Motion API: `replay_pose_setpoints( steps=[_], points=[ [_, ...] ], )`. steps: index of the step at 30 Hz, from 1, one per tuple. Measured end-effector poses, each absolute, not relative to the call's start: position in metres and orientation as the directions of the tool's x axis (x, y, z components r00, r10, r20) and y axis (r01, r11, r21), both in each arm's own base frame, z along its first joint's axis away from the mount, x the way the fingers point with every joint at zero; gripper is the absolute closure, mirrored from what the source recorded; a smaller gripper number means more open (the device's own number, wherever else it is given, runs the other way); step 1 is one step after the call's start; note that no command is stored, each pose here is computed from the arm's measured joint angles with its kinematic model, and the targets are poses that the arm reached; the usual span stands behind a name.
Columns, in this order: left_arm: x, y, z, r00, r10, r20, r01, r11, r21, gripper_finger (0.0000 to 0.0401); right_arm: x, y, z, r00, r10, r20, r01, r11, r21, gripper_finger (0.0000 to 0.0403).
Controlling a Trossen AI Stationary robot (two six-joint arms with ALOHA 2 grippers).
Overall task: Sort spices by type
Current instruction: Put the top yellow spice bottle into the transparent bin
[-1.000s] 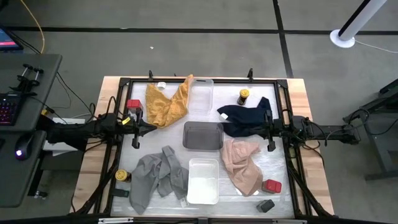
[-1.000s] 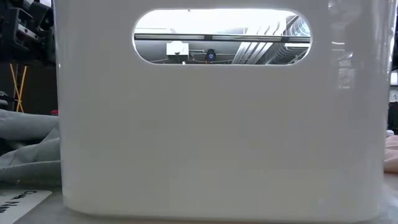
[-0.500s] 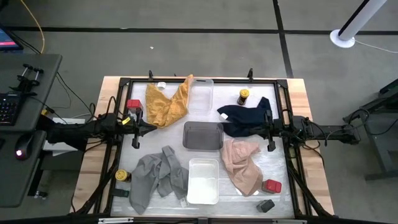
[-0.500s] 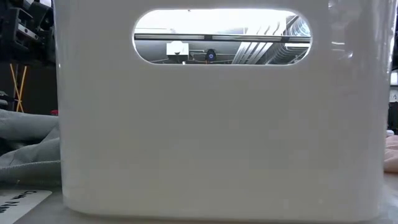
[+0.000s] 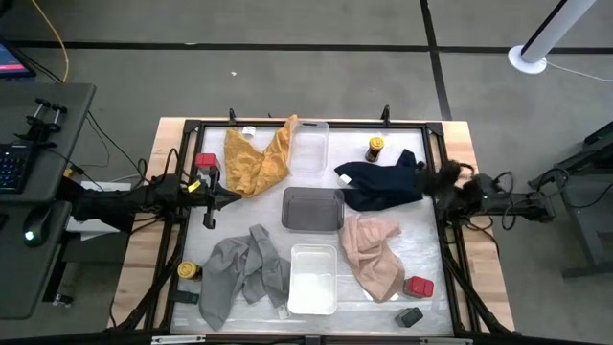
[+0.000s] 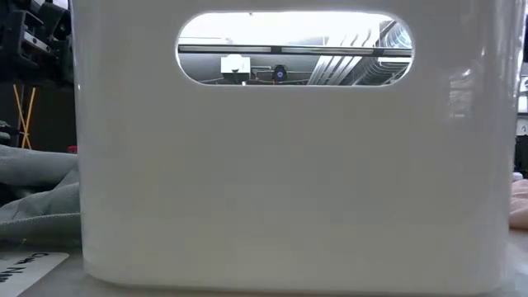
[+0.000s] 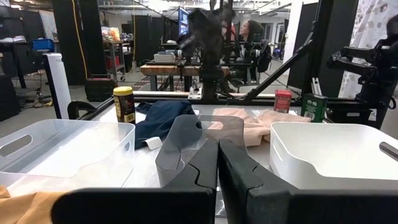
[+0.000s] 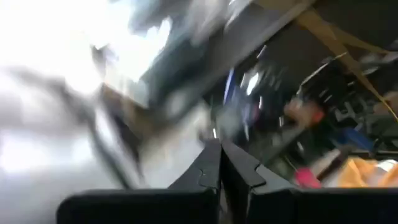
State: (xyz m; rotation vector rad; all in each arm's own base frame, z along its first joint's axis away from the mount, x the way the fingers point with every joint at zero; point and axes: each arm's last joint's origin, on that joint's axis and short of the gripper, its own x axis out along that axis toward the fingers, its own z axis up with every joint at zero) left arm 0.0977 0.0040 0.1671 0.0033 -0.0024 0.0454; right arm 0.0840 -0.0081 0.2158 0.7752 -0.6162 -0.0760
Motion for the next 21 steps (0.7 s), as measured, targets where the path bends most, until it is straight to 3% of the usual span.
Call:
replay_pose_setpoints(
  steps=[3, 6, 11, 16, 21],
  points=[
    [0.098, 0.004, 0.167, 0.999, 0.045, 0.001, -0.045, 0.999, 0.004, 0.0401, 0.088, -0.014, 0.217, 0.803, -0.442, 0.399, -0.059, 0.608, 0.792, 0.0402],
    [0.098, 0.004, 0.167, 0.999, 0.045, 0.0, -0.045, 0.999, 0.004, 0.0401, 0.1, -0.018, 0.229, 0.875, -0.418, 0.243, 0.044, 0.57, 0.821, 0.0402],
    [0.098, 0.004, 0.167, 0.999, 0.045, -0.001, -0.045, 0.999, 0.003, 0.0401, 0.126, -0.037, 0.278, 0.901, -0.434, -0.001, 0.311, 0.645, 0.698, 0.0391],
    [0.098, 0.004, 0.167, 0.999, 0.046, -0.001, -0.046, 0.999, 0.003, 0.0401, 0.155, -0.082, 0.298, 0.674, -0.593, -0.441, 0.739, 0.521, 0.428, 0.0312],
    [0.098, 0.004, 0.167, 0.999, 0.045, -0.001, -0.045, 0.999, 0.004, 0.0401, 0.178, -0.139, 0.299, 0.408, -0.59, -0.697, 0.91, 0.328, 0.254, 0.019]
  ],
)
